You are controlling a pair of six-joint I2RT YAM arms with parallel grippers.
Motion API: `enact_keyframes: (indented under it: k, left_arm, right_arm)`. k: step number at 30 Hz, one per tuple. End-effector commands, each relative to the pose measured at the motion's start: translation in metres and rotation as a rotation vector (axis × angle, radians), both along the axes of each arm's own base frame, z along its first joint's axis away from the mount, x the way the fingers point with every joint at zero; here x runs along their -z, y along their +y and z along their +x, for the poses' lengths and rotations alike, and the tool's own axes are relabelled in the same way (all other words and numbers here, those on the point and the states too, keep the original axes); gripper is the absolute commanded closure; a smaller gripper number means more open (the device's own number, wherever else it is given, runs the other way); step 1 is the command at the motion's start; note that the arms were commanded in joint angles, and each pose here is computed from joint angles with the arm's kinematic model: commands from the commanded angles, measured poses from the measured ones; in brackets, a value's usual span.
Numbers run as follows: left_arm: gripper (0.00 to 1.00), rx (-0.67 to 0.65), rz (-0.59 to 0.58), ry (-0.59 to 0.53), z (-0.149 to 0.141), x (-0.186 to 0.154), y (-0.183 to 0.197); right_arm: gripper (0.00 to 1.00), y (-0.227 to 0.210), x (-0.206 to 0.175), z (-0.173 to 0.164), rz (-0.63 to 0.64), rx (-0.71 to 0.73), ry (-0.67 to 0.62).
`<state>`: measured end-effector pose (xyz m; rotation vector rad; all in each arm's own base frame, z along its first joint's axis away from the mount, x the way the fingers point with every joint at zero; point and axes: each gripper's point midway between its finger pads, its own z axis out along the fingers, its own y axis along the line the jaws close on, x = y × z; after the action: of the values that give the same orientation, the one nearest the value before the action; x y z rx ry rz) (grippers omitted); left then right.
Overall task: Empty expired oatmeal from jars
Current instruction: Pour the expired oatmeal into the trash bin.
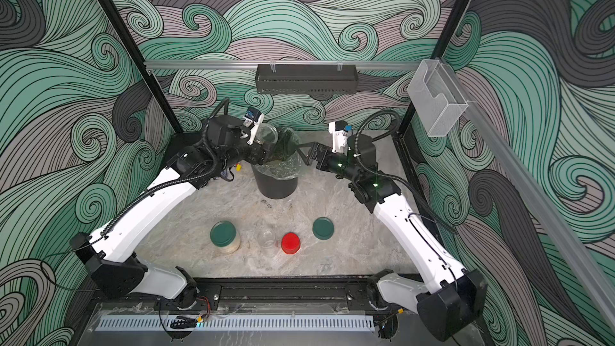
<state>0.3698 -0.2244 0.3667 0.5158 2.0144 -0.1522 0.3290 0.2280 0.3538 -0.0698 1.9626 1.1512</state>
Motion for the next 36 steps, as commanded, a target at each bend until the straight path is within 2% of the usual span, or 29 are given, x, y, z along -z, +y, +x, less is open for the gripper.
enact_keyframes:
  k: [1, 7, 19, 36]
  left_arm:
    - [1.0, -0.035, -0.039, 0.036, 0.001, -0.012, 0.008]
    - [1.0, -0.129, -0.026, 0.137, 0.012, -0.005, 0.021]
    - [1.0, -0.149, -0.072, 0.236, 0.02, 0.001, 0.015]
    - [1.0, -0.199, -0.038, 0.336, 0.026, 0.009, 0.014]
  right_arm:
    - [0.01, -0.003, -0.012, 0.0, 0.002, -0.002, -0.048]
    - [0.01, -0.003, -0.011, 0.0, -0.004, -0.006, -0.049]
    - [0.01, -0.002, -0.002, 0.002, -0.009, -0.01, -0.033]
    - [0.01, -0.003, 0.001, 0.006, -0.019, -0.007, -0.036]
